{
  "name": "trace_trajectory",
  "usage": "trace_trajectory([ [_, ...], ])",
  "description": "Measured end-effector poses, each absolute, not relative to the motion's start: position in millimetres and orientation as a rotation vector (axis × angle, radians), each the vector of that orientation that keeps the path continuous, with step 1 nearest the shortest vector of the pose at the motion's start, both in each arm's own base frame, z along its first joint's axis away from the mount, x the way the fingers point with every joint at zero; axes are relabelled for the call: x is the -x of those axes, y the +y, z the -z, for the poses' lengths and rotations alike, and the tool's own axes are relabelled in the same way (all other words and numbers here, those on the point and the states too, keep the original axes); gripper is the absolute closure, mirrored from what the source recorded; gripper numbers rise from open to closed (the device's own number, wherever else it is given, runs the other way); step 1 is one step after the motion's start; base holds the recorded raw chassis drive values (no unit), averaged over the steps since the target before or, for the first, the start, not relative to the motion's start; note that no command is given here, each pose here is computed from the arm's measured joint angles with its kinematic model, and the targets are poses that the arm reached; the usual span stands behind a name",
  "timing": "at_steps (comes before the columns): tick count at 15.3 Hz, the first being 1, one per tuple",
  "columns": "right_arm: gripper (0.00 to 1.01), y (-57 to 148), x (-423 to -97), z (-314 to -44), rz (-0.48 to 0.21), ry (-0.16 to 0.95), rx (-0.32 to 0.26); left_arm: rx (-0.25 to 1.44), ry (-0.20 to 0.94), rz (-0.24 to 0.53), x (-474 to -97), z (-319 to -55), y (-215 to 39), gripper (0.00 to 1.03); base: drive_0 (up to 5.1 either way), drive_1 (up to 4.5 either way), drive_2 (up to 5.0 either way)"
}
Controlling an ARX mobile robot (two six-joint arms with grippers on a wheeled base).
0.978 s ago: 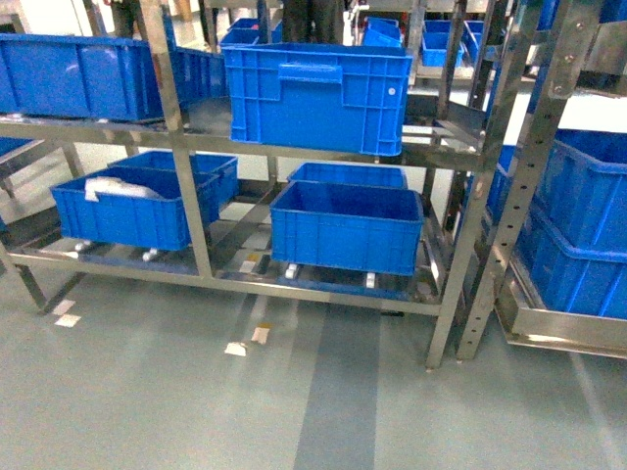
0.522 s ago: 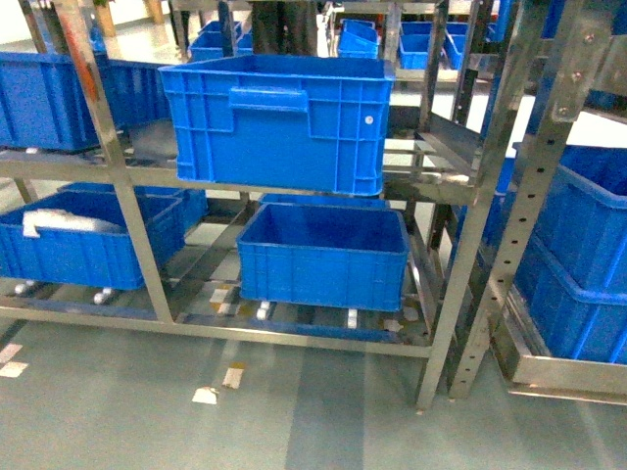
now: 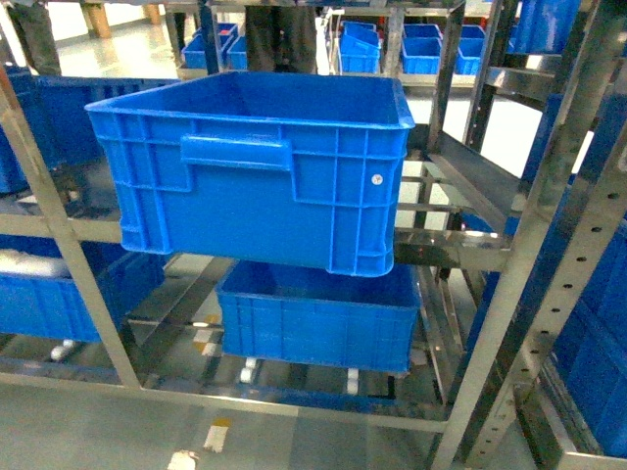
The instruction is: Pick red block from blue box to shelf
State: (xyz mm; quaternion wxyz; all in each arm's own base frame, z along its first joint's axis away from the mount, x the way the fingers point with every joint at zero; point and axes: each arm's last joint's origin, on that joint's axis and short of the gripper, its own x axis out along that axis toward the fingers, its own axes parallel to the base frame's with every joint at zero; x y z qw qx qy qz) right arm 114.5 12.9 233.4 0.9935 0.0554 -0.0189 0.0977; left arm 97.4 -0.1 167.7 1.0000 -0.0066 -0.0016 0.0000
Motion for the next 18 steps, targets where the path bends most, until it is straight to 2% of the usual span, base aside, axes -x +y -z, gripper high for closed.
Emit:
trace_trajectory([
  [11, 0.75, 12.9, -114.6, -232.4, -0.196, -0.033, -0.111, 0.013, -0.001, 0.000, -97.4, -167.5, -0.1, 0.05, -0.1, 4.10, -4.3],
  [18, 0.75, 12.9, -114.6, -232.3, -0.196, -0.032, -0.111, 0.013, -0.001, 0.000, -97.4, -167.5, -0.1, 0.05, 0.0, 0.00, 0.0],
])
